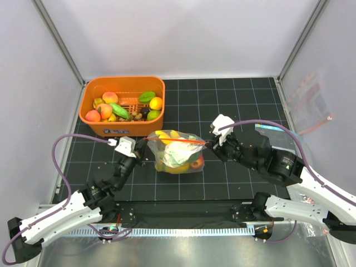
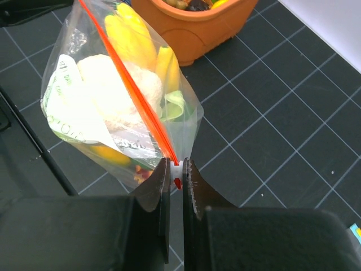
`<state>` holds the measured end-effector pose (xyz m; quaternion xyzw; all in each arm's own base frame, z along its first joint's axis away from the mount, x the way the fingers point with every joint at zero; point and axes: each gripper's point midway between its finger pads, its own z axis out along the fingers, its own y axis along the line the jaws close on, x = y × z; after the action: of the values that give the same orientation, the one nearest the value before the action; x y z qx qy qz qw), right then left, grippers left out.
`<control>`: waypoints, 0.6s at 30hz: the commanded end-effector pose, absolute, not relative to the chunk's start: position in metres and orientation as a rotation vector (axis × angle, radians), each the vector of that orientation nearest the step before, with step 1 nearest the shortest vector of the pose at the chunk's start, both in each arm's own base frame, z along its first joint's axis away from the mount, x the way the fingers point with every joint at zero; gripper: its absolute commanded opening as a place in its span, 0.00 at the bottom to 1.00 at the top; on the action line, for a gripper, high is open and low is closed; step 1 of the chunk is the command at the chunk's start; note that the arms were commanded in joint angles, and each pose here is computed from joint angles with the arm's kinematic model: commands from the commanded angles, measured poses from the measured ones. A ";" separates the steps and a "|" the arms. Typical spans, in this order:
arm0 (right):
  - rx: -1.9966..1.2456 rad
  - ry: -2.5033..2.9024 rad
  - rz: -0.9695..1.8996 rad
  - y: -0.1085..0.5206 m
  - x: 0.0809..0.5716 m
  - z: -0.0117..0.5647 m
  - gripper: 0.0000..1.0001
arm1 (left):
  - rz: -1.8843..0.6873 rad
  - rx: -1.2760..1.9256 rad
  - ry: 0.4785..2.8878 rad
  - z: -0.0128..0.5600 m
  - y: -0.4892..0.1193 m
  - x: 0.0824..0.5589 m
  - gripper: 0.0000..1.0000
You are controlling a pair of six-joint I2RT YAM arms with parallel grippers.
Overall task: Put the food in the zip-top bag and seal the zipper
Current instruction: Zip the zipper food storage bag at the center of the board, then place the zipper food storage bag at the center of the board.
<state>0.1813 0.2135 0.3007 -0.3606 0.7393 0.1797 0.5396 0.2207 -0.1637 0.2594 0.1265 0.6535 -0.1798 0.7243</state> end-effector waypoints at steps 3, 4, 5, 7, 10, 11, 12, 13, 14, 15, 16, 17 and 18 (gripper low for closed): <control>-0.861 1.675 0.443 0.218 0.187 0.312 0.02 | -0.231 0.165 1.446 0.270 -0.130 0.237 0.00; -0.863 1.651 0.467 0.226 0.189 0.315 0.02 | -0.226 0.182 1.463 0.265 -0.134 0.238 0.00; -0.878 1.648 0.484 0.234 0.190 0.312 0.02 | -0.226 0.190 1.468 0.265 -0.136 0.239 0.00; -0.911 1.644 0.520 0.252 0.193 0.304 0.01 | -0.227 0.193 1.479 0.265 -0.138 0.240 0.00; -0.925 1.644 0.534 0.269 0.201 0.292 0.01 | -0.218 0.199 1.491 0.263 -0.138 0.240 0.00; -0.928 1.640 0.531 0.273 0.204 0.290 0.01 | -0.221 0.195 1.487 0.264 -0.137 0.239 0.00; -0.932 1.648 0.524 0.277 0.206 0.282 0.01 | -0.222 0.193 1.488 0.264 -0.136 0.239 0.00; -0.914 1.625 0.525 0.282 0.212 0.285 0.01 | -0.239 0.163 1.492 0.264 -0.135 0.239 0.01; -0.925 1.644 0.507 0.287 0.217 0.273 0.01 | -0.236 0.152 1.493 0.262 -0.134 0.239 0.02; -0.923 1.642 0.504 0.290 0.220 0.271 0.01 | -0.232 0.141 1.494 0.261 -0.133 0.239 0.04; -0.901 1.627 0.495 0.294 0.226 0.274 0.01 | -0.224 0.129 1.496 0.260 -0.131 0.240 0.04; -0.907 1.641 0.483 0.299 0.230 0.265 0.01 | -0.218 0.121 1.500 0.258 -0.130 0.241 0.05; -0.905 1.643 0.475 0.301 0.233 0.262 0.01 | -0.206 0.119 1.510 0.255 -0.131 0.243 0.06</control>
<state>0.2143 0.2820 0.2352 -0.4110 0.7327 0.1873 0.5091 0.2389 -0.1365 0.2310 0.1025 0.7009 -0.0828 0.7010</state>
